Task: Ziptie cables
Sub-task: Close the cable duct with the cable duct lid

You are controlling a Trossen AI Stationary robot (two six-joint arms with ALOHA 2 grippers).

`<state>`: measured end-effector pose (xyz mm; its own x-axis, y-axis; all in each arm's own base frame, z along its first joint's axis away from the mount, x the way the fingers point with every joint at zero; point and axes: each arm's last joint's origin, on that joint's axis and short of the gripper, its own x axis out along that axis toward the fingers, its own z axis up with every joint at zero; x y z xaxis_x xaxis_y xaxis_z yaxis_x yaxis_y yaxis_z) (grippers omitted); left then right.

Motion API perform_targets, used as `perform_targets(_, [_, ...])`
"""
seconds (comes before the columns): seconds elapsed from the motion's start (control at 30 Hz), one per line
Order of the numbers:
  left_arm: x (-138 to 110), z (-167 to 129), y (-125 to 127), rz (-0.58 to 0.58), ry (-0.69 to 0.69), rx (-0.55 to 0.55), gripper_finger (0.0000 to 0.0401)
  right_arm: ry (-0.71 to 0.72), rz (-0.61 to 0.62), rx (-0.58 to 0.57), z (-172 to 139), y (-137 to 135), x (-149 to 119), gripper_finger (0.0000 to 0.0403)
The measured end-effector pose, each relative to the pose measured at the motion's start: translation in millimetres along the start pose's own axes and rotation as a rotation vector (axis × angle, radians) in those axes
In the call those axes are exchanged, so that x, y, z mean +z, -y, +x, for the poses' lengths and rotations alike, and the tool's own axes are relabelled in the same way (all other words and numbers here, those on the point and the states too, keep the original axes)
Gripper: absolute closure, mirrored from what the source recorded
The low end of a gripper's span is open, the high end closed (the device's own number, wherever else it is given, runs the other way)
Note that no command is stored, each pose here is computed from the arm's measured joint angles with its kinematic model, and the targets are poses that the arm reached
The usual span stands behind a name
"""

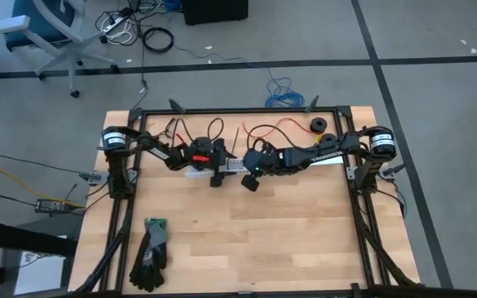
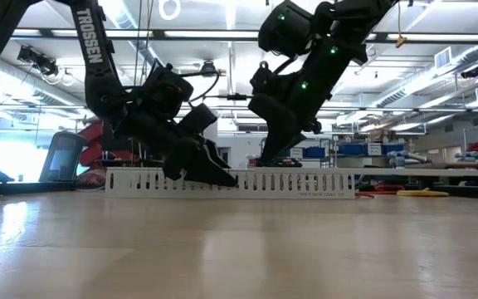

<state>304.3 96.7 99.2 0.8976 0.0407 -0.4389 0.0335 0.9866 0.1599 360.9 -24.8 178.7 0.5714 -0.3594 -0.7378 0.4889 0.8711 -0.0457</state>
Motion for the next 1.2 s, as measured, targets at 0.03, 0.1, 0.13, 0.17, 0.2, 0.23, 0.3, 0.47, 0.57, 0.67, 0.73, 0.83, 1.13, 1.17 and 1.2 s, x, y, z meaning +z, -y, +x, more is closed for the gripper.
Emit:
perform_targets(0.03, [0, 0, 0, -0.001, -0.005, -0.002, 0.0089, -0.002, 0.001, -0.008, 0, 1, 0, 0.0403])
perform_targets(0.1, [1, 1, -1, -0.002, -0.010, -0.003, 0.0090, -0.008, 0.010, -0.032, 0, 3, -1, 0.0403])
perform_targets(0.13, [0, 1, 0, -0.004, -0.015, -0.004, 0.0090, -0.014, 0.020, -0.042, 1, 4, -1, 0.0403])
perform_targets(0.17, [0, 1, 0, -0.004, -0.016, -0.005, 0.0091, -0.022, 0.031, -0.050, 1, 6, -2, 0.0403])
perform_targets(0.2, [0, 1, 0, -0.004, -0.017, -0.005, 0.0094, -0.029, 0.043, -0.056, 2, 7, -2, 0.0403])
perform_targets(0.23, [0, 1, 0, -0.004, -0.018, -0.006, 0.0098, -0.035, 0.052, -0.061, 2, 9, -2, 0.0403])
perform_targets(0.3, [0, 1, 0, -0.005, -0.022, -0.007, 0.0110, -0.038, 0.057, -0.063, 2, 9, -3, 0.0403])
perform_targets(0.47, [0, 1, 0, -0.007, -0.027, -0.009, 0.0144, -0.035, 0.056, -0.065, 1, 10, -2, 0.0403])
perform_targets(0.57, [0, 1, 0, -0.006, -0.027, -0.009, 0.0155, -0.035, 0.060, -0.059, -4, 8, -2, 0.0403])
perform_targets(0.67, [0, 1, 0, -0.006, -0.027, -0.009, 0.0156, -0.070, 0.081, -0.071, -7, 10, -4, 0.0403])
perform_targets(0.73, [0, 1, 0, -0.006, -0.029, -0.009, 0.0156, -0.114, 0.112, -0.081, -8, 12, -8, 0.0403])
perform_targets(0.83, [-1, 1, 0, -0.007, -0.031, -0.010, 0.0156, -0.147, 0.166, 0.005, 6, 19, -6, 0.0403])
perform_targets(1.13, [-1, 1, 0, -0.010, -0.035, -0.010, 0.0156, 0.171, 0.054, 0.187, 38, 18, 20, 0.0403])
perform_targets(1.17, [-1, 1, 0, -0.010, -0.035, -0.011, 0.0156, 0.207, 0.033, 0.149, 31, 17, 24, 0.0403])
perform_targets(1.2, [-1, 1, 0, -0.009, -0.035, -0.009, 0.0156, 0.247, 0.021, 0.132, 21, 15, 30, 0.0403])
